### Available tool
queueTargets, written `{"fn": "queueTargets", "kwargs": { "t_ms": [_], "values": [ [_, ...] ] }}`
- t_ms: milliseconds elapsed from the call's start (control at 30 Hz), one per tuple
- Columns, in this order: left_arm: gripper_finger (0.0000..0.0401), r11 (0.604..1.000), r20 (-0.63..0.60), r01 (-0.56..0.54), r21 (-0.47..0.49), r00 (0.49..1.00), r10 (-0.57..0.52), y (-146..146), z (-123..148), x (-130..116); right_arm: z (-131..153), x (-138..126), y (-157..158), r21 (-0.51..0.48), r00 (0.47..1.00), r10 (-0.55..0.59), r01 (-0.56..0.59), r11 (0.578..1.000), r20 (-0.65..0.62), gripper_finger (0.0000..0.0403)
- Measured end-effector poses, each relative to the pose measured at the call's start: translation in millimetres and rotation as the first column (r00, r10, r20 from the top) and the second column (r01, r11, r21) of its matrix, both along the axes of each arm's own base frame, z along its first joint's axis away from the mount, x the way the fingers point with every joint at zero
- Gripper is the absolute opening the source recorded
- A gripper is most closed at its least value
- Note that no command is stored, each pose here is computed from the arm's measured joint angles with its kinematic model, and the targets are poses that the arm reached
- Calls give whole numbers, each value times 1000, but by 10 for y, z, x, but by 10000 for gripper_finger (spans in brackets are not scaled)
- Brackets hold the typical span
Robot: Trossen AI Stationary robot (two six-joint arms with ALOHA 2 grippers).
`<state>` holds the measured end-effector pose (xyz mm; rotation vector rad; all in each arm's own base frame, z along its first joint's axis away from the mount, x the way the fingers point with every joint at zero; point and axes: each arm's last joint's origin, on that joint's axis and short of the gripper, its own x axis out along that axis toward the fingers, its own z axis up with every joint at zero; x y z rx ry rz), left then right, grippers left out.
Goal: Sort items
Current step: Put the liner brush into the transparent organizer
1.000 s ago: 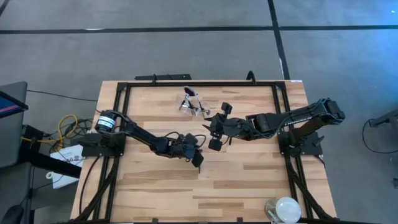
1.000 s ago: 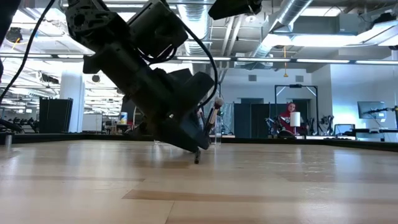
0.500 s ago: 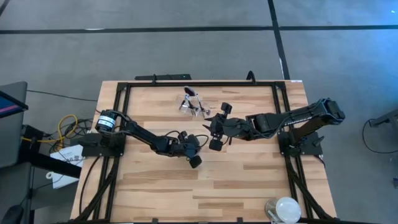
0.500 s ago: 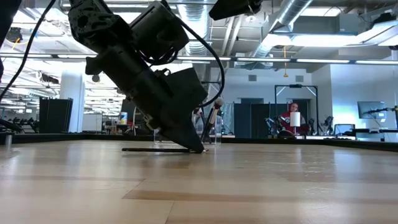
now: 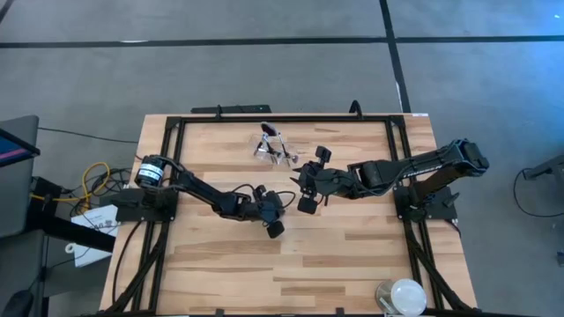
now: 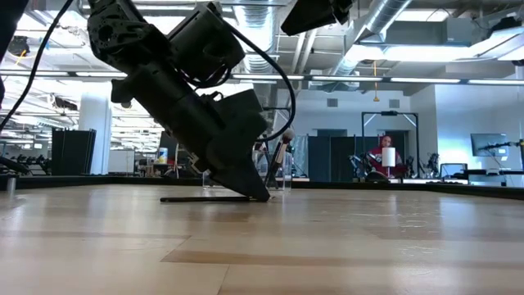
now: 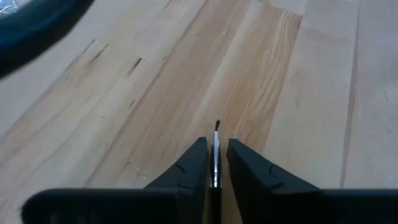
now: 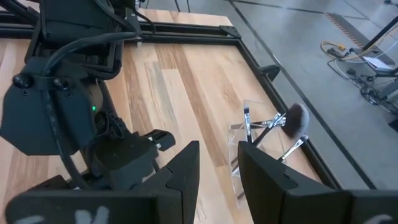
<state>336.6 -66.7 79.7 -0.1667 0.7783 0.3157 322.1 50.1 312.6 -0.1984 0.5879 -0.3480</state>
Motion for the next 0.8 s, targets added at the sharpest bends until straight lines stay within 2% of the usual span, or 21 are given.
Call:
{"fn": "queueTargets", "kwargs": {
  "t_ms": [233,333,433,533,667,800],
  "values": [
    [99,998,19,-11,63,1000,10,-133,-74,-139,-1,-1,0,0,1000,0,0,1000,-1,102],
    [101,998,78,-56,26,995,54,-151,-159,-302,-1,-1,0,-1,1000,0,0,1000,-2,102],
    [98,998,149,-56,-8,987,57,-170,-223,-470,-1,-1,0,-1,1000,0,0,1000,-2,102],
    [92,999,192,-44,-28,980,49,-165,-258,-589,-1,-1,0,-5,1000,4,-4,1000,-4,102],
    [76,999,192,-39,-25,981,43,-148,-280,-641,-1,-1,0,-9,1000,6,-6,1000,-6,102],
    [24,1000,183,-11,17,983,7,-140,-281,-649,-4,2,1,-6,1000,9,-9,1000,-6,102]
  ]
}}
